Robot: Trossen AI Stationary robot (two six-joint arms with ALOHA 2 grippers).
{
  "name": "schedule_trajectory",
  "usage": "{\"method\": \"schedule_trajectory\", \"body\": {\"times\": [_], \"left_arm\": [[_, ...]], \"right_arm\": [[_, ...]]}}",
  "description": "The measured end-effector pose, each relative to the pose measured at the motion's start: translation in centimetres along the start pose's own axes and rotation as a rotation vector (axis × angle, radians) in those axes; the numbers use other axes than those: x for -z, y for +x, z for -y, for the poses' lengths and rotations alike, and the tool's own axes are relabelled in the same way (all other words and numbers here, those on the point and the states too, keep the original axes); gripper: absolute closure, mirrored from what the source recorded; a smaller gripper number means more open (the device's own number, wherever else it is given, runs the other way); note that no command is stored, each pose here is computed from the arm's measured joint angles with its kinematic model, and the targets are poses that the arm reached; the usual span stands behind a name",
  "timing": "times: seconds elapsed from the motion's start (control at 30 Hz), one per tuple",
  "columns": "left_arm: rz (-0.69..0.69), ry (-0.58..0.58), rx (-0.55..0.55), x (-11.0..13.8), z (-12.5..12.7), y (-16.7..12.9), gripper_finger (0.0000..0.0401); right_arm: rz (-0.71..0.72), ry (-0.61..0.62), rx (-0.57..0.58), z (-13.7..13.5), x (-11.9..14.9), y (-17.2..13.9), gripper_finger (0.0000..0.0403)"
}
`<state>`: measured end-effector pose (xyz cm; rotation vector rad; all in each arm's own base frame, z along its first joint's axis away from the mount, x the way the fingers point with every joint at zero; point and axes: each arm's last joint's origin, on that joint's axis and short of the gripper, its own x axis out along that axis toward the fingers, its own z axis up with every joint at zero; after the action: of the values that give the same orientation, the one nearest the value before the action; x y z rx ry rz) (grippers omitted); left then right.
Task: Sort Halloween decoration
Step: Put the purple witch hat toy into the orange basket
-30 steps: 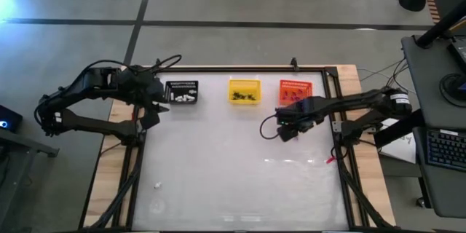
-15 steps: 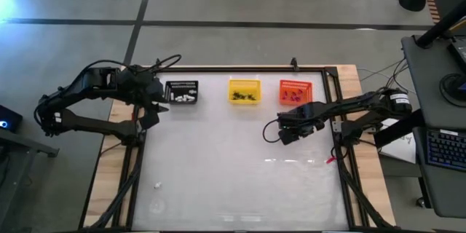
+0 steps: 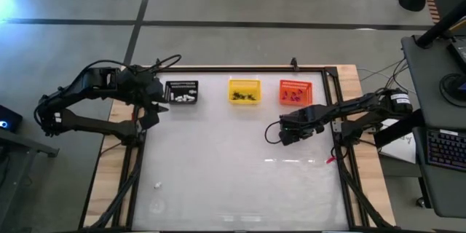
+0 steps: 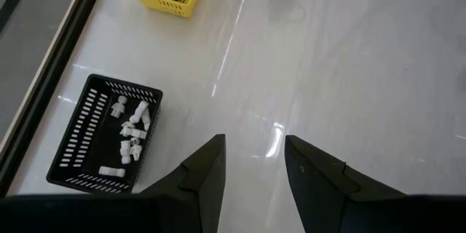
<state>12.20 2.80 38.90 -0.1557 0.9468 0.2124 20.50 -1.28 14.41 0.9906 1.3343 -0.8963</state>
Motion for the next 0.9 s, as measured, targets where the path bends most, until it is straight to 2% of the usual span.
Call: {"method": "schedule_trajectory", "body": {"times": [0.23, 0.4, 0.63, 0.9], "left_arm": [[0.0, 0.001, 0.0, 0.0, 0.0, 0.0, 0.0276], [-0.007, 0.0, -0.001, 0.1, 0.0, 0.0, 0.0276], [-0.02, 0.0, -0.001, 0.3, 0.0, -0.1, 0.0276], [-0.052, -0.012, -0.003, 0.6, 0.0, -0.1, 0.0276]], "right_arm": [[-0.003, -0.01, 0.008, 0.2, 0.1, 0.1, 0.0385], [0.004, -0.012, -0.003, -0.1, 0.0, -0.5, 0.0393], [0.057, -0.015, -0.083, -0.9, -0.3, -3.4, 0.0395], [0.238, 0.024, -0.15, -0.9, -1.6, -6.8, 0.0395]]}}
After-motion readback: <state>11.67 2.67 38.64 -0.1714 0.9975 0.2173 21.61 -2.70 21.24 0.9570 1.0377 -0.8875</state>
